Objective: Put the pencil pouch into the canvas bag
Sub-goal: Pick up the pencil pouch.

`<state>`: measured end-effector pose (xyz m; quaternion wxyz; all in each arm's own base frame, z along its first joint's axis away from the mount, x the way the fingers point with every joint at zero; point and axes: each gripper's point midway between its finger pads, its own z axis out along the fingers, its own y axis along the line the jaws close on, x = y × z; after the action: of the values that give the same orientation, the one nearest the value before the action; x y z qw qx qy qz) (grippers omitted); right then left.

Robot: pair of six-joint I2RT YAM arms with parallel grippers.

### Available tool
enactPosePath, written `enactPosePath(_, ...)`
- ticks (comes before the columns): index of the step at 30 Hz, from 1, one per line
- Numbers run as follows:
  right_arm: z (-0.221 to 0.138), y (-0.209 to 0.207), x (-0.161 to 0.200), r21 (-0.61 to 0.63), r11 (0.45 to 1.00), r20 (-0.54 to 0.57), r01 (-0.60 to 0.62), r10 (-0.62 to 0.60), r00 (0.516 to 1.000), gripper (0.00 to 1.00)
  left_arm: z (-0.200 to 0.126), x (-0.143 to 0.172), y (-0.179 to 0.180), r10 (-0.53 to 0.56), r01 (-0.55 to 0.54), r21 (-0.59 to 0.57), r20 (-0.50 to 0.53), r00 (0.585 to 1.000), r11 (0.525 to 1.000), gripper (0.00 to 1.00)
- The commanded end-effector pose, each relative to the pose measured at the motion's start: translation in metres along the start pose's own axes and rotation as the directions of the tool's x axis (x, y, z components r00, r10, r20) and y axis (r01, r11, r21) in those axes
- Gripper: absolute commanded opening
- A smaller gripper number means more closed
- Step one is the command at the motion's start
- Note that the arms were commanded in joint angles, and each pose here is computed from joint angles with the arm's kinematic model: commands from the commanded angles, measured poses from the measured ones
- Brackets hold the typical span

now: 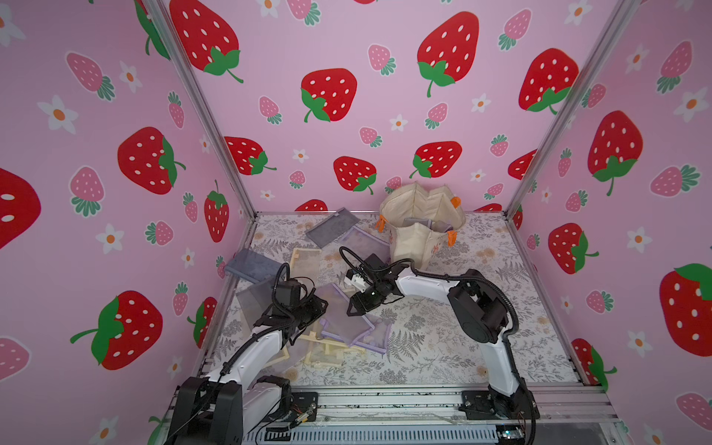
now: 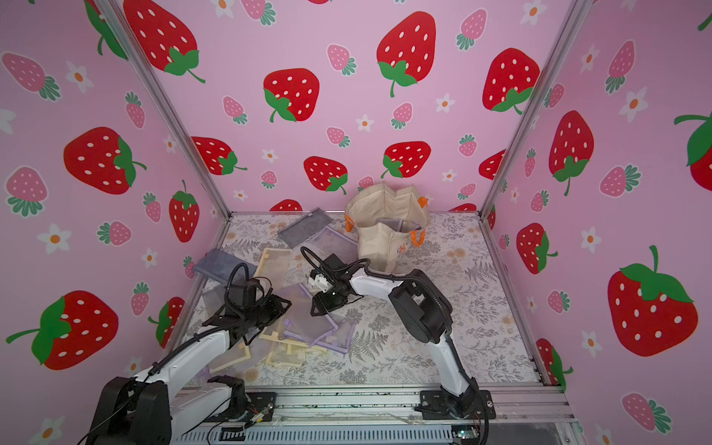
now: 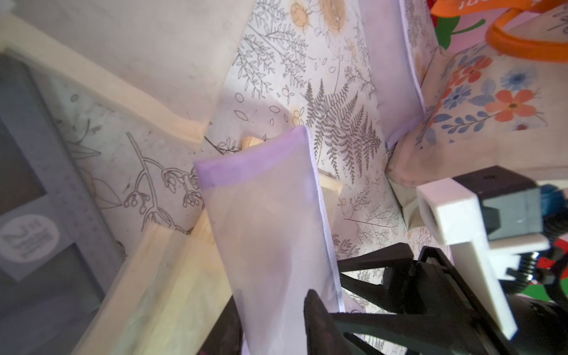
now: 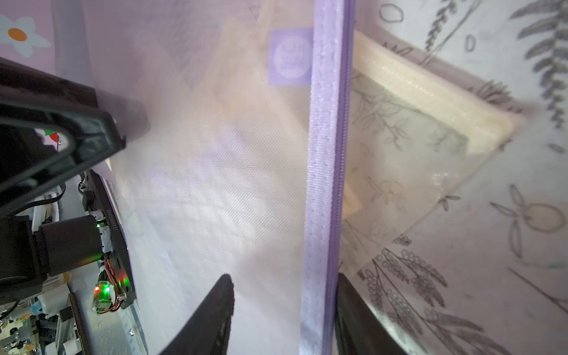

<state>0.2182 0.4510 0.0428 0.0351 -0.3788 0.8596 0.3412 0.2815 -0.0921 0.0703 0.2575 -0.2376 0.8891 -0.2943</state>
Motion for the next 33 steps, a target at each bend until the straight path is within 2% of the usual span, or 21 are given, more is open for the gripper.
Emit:
enactPosePath(1, 0.008, 0.003, 0.007, -0.021, 1.0, -0.02, 0.021, -0.022, 1.0, 0.48, 0.002, -0.005, -0.009, 0.008, -0.009, 0.053, 0.017, 1.0, 0.999, 0.31)
enactPosePath(6, 0.006, 0.008, 0.006, -0.029, 0.999, -0.013, 0.035, -0.035, 0.999, 0.46, 0.007, -0.005, -0.012, 0.009, -0.009, 0.069, 0.007, 1.0, 0.998, 0.23)
enactPosePath(9, 0.001, 0.015, 0.003, -0.037, 0.998, 0.005, 0.048, -0.048, 0.999, 0.45, 0.007, -0.006, -0.014, 0.005, -0.005, 0.081, 0.006, 1.0, 0.997, 0.09)
enactPosePath(10, -0.003, 0.019, 0.0, -0.044, 0.997, 0.018, 0.058, -0.057, 0.998, 0.45, 0.006, -0.006, -0.016, 0.01, -0.011, 0.089, 0.007, 1.0, 0.996, 0.02)
enactPosePath(11, -0.008, 0.023, -0.002, -0.05, 0.997, 0.035, 0.064, -0.062, 0.997, 0.46, 0.003, -0.008, -0.02, 0.019, -0.02, 0.101, 0.013, 1.0, 0.995, 0.0)
enactPosePath(15, -0.04, 0.038, -0.008, -0.036, 0.996, 0.099, 0.085, -0.081, 0.992, 0.59, -0.018, -0.015, -0.044, 0.096, -0.102, 0.154, 0.044, 0.994, 0.983, 0.0)
enactPosePath(18, -0.076, 0.048, -0.012, -0.049, 0.996, 0.173, 0.071, -0.061, 0.983, 0.68, -0.046, -0.023, -0.076, 0.183, -0.203, 0.239, 0.102, 0.978, 0.95, 0.0)
enactPosePath(22, -0.137, 0.061, -0.022, -0.067, 0.996, 0.305, 0.066, -0.043, 0.951, 0.76, -0.089, -0.029, -0.124, 0.289, -0.343, 0.369, 0.196, 0.937, 0.864, 0.0)
enactPosePath(28, -0.218, 0.073, -0.032, -0.088, 0.991, 0.456, 0.096, -0.046, 0.889, 0.81, -0.149, -0.027, -0.194, 0.388, -0.498, 0.553, 0.312, 0.867, 0.668, 0.0)
enactPosePath(33, -0.242, 0.081, -0.033, -0.067, 0.981, 0.504, 0.182, -0.125, 0.855, 0.83, -0.184, -0.015, -0.241, 0.431, -0.554, 0.657, 0.361, 0.827, 0.511, 0.0)
